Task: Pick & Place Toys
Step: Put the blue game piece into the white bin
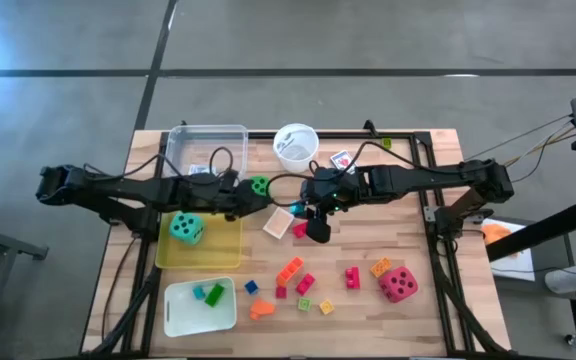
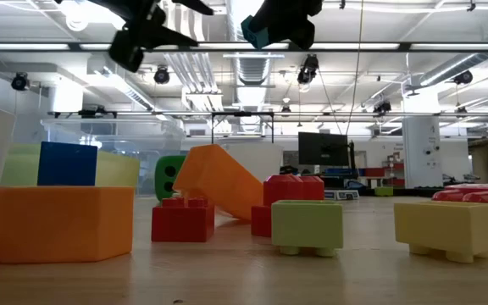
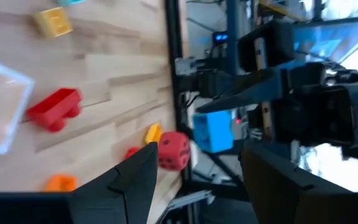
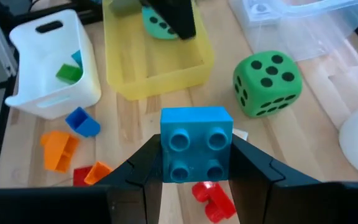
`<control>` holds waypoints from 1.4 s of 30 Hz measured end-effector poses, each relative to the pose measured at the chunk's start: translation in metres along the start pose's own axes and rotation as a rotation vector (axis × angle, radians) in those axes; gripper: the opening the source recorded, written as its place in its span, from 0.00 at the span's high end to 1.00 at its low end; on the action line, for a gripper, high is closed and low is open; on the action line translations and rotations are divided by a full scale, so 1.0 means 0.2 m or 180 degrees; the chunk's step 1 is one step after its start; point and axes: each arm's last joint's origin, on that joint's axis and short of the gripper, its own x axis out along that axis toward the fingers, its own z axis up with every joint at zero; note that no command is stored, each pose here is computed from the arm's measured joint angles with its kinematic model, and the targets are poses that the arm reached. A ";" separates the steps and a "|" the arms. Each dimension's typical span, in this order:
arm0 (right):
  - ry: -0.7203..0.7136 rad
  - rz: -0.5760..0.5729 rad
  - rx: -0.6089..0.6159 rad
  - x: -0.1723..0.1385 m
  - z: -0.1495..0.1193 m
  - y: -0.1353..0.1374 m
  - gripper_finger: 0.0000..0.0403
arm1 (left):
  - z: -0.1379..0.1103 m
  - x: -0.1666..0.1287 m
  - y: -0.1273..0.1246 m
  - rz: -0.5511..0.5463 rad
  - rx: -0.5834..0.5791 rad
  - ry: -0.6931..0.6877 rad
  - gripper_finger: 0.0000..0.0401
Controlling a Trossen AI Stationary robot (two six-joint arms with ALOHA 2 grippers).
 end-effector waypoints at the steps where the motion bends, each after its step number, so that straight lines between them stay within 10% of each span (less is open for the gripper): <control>1: -0.0021 -0.0003 0.0000 0.00 0.00 0.00 0.68 | 0.01 0.02 0.00 -0.0010 -0.0013 0.0001 0.46; 26: -0.0112 -0.0045 -0.0016 0.00 0.01 0.00 0.68 | 0.00 0.35 -0.14 0.0366 0.0262 0.0419 0.47; 35: -0.0100 -0.0065 -0.0097 0.01 0.01 0.01 0.68 | 0.00 0.35 -0.15 0.0289 0.0356 0.0453 0.80; 42: -0.0125 0.0022 -0.0156 0.00 0.01 0.01 0.54 | 0.00 0.35 -0.15 0.0241 0.0417 0.0563 0.81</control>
